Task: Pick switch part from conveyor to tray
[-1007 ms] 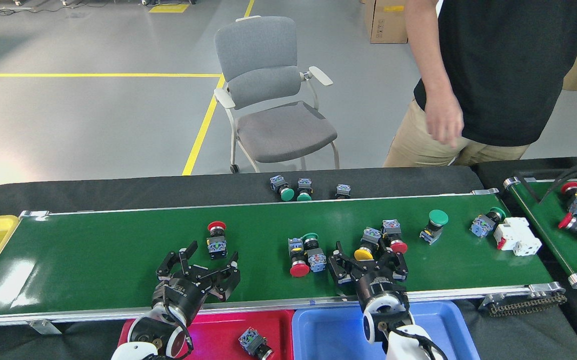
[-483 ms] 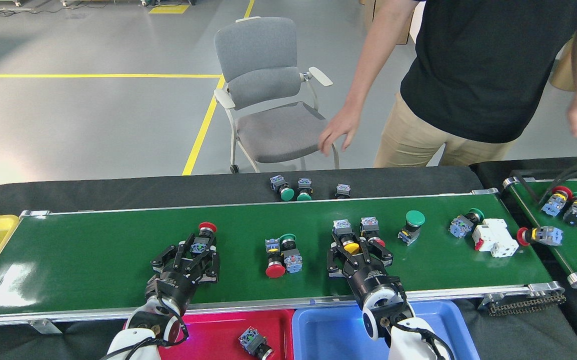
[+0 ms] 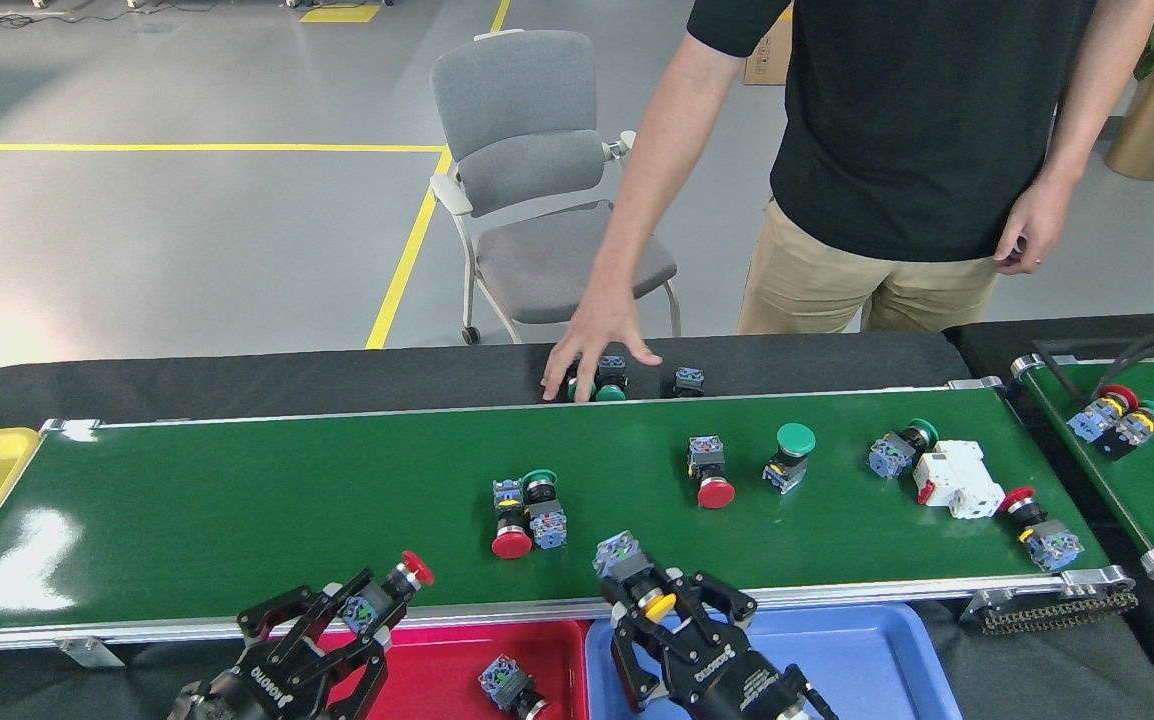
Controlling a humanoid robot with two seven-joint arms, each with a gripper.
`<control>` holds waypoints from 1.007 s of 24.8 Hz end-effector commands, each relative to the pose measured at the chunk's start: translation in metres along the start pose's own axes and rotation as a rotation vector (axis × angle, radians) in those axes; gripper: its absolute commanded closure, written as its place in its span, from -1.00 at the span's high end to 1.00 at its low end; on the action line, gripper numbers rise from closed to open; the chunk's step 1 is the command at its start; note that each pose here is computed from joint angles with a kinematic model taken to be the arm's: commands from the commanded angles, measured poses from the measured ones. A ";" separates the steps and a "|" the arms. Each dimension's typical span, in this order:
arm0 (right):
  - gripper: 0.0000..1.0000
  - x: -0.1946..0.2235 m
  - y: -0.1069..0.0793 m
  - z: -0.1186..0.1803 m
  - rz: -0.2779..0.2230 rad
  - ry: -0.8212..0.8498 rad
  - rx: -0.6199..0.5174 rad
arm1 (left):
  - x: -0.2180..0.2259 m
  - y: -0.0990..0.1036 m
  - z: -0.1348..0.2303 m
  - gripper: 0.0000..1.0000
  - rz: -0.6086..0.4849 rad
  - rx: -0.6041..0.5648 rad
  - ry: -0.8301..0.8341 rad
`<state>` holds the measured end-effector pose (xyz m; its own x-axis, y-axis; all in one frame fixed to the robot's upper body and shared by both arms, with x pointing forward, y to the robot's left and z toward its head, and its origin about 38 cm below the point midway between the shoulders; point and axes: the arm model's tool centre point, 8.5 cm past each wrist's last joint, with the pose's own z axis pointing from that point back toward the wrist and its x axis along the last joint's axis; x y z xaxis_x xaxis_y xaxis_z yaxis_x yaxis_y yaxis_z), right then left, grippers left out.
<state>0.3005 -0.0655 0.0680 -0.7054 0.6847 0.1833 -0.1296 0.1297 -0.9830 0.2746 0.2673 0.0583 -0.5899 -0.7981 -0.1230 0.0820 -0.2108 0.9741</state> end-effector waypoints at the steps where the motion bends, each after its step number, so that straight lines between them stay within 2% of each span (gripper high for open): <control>1: 0.00 0.023 -0.001 -0.005 0.012 -0.113 0.004 | 0.002 0.003 0.004 1.00 0.015 0.016 -0.009; 2: 0.45 0.031 0.000 -0.007 0.007 -0.136 0.009 | 0.003 0.002 0.005 1.00 0.024 0.021 -0.008; 3: 1.00 0.039 0.003 -0.010 0.004 -0.160 0.026 | 0.004 0.001 0.007 1.00 0.030 0.018 -0.007; 7: 1.00 0.043 0.006 -0.013 -0.007 -0.169 0.045 | -0.010 -0.001 0.016 1.00 0.043 0.021 0.067; 10: 1.00 0.022 0.000 -0.012 -0.001 -0.113 0.033 | -0.030 -0.011 0.033 1.00 0.093 0.012 0.238; 12: 1.00 -0.009 -0.011 -0.008 -0.002 -0.008 -0.002 | -0.043 -0.021 0.046 1.00 0.125 -0.006 0.349; 14: 0.97 -0.044 -0.030 -0.008 -0.039 0.193 -0.074 | -0.049 -0.027 0.058 1.00 0.137 -0.045 0.394; 16: 0.97 -0.067 -0.039 -0.006 -0.068 0.371 -0.107 | -0.050 -0.031 0.062 1.00 0.156 -0.097 0.412; 18: 0.97 -0.088 -0.043 0.000 -0.075 0.530 -0.119 | -0.049 -0.027 0.057 1.00 0.192 -0.100 0.422; 20: 0.98 -0.105 -0.039 0.021 -0.042 0.650 -0.127 | -0.047 -0.022 0.055 1.00 0.203 -0.090 0.426; 22: 0.99 -0.112 -0.022 0.049 0.001 0.688 -0.119 | -0.048 -0.019 0.050 1.00 0.204 -0.079 0.428; 25: 0.99 -0.095 0.004 0.080 -0.004 0.707 -0.118 | -0.052 -0.004 0.030 1.00 0.197 -0.032 0.424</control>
<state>0.3148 -0.1841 0.0383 -0.0929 0.9786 0.1838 -0.0921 0.1754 -0.9802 0.2735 0.3311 0.0582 -0.1812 -0.9834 -0.0073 0.2151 -0.0469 0.9755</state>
